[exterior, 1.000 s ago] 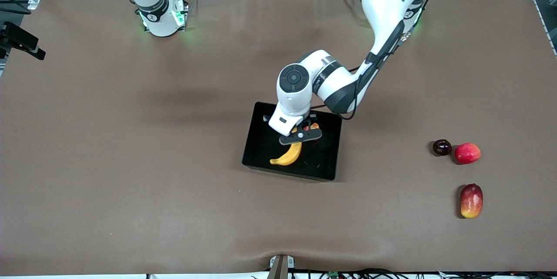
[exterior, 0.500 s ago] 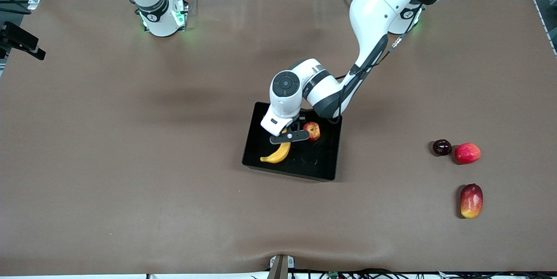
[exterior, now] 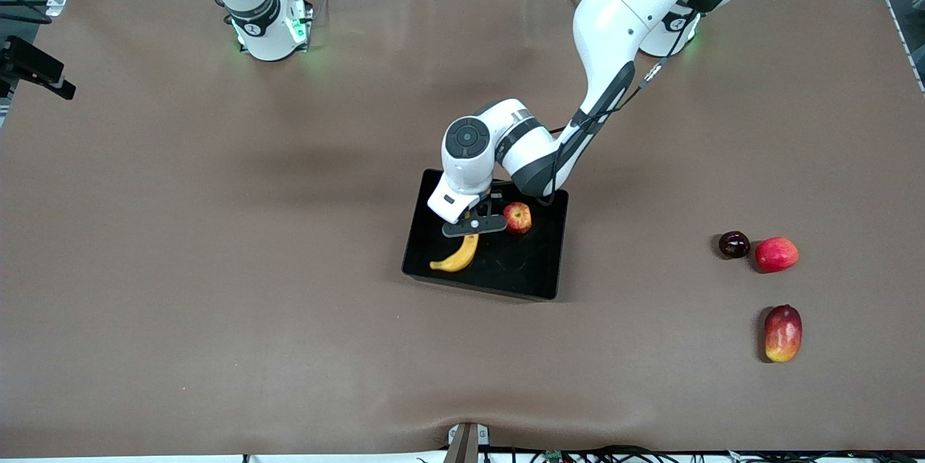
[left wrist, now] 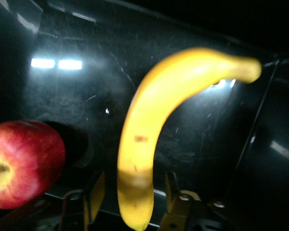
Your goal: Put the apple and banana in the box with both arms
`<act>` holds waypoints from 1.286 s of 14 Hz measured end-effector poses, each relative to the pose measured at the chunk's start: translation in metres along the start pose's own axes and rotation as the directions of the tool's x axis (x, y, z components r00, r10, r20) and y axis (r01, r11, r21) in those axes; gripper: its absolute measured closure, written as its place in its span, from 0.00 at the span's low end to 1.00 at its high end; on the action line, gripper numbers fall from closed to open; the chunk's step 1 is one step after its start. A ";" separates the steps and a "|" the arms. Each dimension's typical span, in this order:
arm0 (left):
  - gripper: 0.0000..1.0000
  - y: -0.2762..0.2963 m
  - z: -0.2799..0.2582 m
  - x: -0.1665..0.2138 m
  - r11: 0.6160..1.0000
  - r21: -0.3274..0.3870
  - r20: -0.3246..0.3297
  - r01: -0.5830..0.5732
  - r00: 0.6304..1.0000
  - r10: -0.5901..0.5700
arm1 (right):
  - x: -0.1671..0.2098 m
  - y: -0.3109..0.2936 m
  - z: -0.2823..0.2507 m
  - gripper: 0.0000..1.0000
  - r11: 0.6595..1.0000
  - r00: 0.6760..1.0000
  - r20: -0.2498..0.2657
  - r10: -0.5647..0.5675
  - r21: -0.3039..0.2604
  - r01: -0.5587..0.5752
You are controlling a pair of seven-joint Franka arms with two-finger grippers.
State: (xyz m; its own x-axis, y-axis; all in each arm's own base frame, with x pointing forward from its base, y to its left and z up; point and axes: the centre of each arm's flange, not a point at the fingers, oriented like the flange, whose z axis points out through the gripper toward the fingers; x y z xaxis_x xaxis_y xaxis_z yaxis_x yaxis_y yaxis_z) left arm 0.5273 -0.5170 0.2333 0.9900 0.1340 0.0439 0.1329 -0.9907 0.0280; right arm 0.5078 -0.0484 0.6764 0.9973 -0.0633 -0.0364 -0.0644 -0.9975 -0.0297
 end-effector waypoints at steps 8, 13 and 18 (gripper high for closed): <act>0.00 -0.171 -0.254 0.134 0.995 0.063 -0.171 0.071 0.984 -0.059 | 0.000 0.000 0.000 0.00 1.000 1.000 0.000 0.001 0.000 -0.001; 0.00 -0.311 -0.338 0.171 0.989 0.151 -0.168 0.008 0.986 0.017 | 0.000 0.001 0.000 0.00 1.000 1.000 0.000 0.002 0.000 -0.002; 0.00 -0.426 -0.382 0.173 0.983 0.132 -0.054 -0.129 0.989 0.137 | 0.001 0.001 0.001 0.00 1.000 1.000 0.002 0.003 0.000 -0.003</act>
State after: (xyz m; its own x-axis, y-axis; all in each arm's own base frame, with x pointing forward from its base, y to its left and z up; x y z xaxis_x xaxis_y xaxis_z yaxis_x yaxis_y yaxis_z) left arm 0.6238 -0.0632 0.6100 0.9949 -0.0017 0.1011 0.0094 -0.9939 -0.1095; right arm 0.5085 -0.0497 0.6752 0.9971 -0.0659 -0.0389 -0.0671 -0.9973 -0.0297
